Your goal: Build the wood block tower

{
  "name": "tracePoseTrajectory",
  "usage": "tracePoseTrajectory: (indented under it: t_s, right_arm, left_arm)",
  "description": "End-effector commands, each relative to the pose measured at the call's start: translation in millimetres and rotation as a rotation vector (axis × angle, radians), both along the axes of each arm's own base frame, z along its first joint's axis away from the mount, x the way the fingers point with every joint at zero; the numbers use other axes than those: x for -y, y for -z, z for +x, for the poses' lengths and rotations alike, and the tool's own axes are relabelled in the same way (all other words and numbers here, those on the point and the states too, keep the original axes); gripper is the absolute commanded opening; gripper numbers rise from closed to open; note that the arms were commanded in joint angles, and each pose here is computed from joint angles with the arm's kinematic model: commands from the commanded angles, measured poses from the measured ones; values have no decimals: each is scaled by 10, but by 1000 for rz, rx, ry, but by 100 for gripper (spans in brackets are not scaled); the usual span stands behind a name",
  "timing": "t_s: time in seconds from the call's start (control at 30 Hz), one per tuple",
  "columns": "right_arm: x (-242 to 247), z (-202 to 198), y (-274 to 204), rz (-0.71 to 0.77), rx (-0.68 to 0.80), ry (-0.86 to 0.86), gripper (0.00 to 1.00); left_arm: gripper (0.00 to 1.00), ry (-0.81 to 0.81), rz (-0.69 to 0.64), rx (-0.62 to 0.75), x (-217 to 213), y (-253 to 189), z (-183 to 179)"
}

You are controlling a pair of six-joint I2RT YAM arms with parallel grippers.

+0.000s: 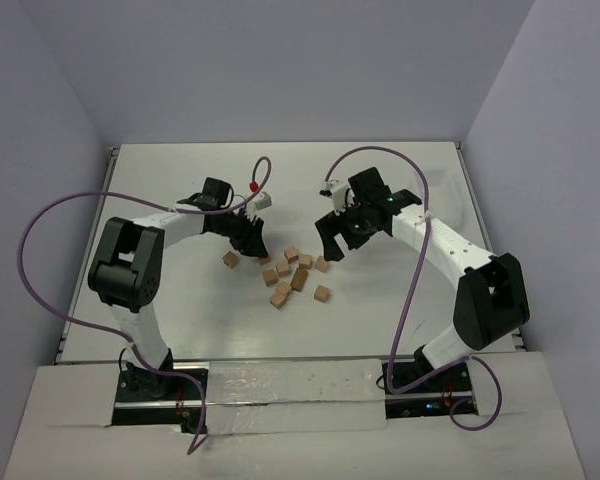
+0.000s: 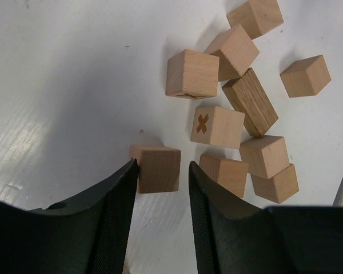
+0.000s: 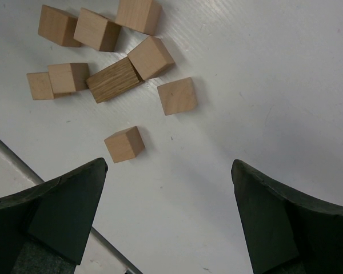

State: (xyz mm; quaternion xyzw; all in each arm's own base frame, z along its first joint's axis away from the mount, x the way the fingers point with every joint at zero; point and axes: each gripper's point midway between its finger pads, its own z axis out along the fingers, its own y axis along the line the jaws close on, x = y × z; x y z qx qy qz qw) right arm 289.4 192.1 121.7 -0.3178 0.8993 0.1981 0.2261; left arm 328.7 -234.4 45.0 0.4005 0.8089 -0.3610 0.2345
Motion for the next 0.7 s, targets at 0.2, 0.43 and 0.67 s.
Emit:
tracePoseTrajectory:
  t_s: [0.2,0.43,0.67]
  right_arm:
    - [-1,-7,-127,29,19,4,96]
    - [-8,1,-134,31,21,3,96]
    - [-2,-8,-135,30,22,2,96]
  left_arm:
    - [44,21,-9,-26,86,-30,-53]
    - [43,37,-19,-27,131,-55,-167]
    - [41,60,-12,-40,145,-27,-289]
